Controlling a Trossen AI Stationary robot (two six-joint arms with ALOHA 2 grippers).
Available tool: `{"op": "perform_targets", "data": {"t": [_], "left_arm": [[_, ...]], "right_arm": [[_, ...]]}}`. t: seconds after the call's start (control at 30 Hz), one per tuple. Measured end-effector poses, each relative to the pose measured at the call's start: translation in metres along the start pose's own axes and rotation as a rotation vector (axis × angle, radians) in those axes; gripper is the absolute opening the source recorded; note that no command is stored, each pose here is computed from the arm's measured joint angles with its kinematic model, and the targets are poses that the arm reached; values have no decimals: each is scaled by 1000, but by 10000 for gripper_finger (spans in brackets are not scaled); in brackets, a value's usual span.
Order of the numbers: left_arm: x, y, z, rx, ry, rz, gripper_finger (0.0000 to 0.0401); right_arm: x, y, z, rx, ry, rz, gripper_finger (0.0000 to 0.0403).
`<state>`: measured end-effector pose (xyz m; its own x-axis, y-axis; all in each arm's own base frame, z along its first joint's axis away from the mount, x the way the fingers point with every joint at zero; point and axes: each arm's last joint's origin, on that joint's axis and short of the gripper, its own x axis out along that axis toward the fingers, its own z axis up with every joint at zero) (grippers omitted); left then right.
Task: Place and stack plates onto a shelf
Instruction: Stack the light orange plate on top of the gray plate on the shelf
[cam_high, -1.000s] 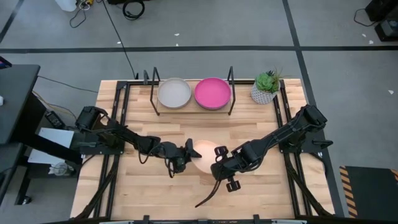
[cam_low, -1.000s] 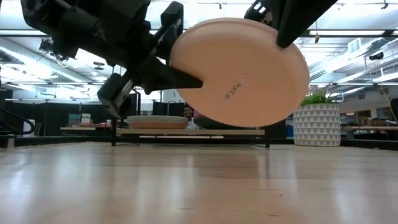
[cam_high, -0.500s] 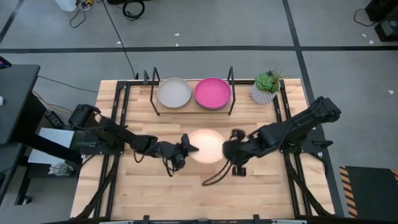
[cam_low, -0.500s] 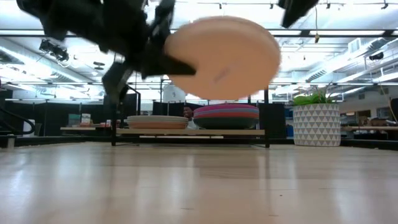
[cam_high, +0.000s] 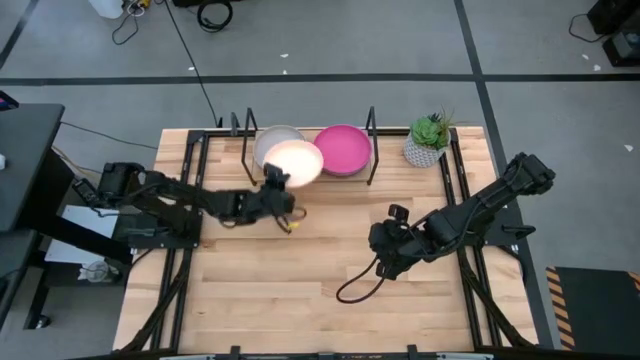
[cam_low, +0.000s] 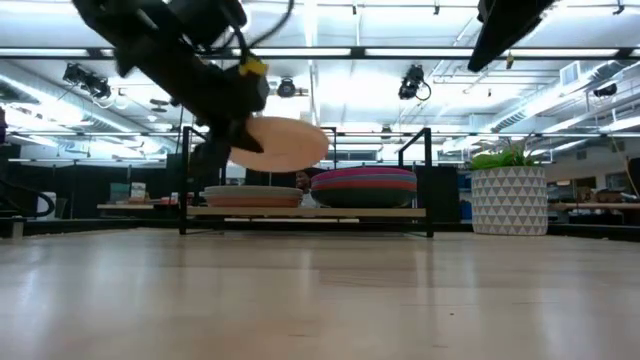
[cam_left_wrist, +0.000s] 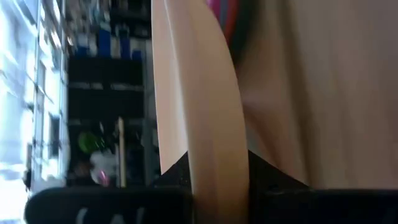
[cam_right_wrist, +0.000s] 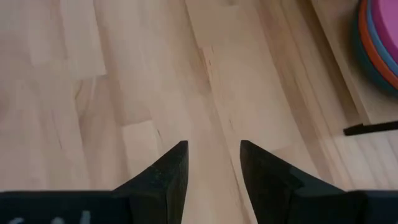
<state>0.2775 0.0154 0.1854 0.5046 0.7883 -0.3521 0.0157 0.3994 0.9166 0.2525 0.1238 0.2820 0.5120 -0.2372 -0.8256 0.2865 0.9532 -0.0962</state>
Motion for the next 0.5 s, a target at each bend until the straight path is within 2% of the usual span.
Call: {"op": "perform_targets", "data": {"t": [0.17, 0.3, 0.5], "left_arm": [[28, 18, -19, -36, 96, 32, 58], [44, 25, -34, -36, 132, 5, 58], [50, 27, -42, -37, 149, -26, 60]], "right_arm": [[15, 5, -3, -71, 30, -25, 151], [23, 6, -2, -101, 43, -42, 151], [25, 4, 0, -106, 43, -51, 151]]}}
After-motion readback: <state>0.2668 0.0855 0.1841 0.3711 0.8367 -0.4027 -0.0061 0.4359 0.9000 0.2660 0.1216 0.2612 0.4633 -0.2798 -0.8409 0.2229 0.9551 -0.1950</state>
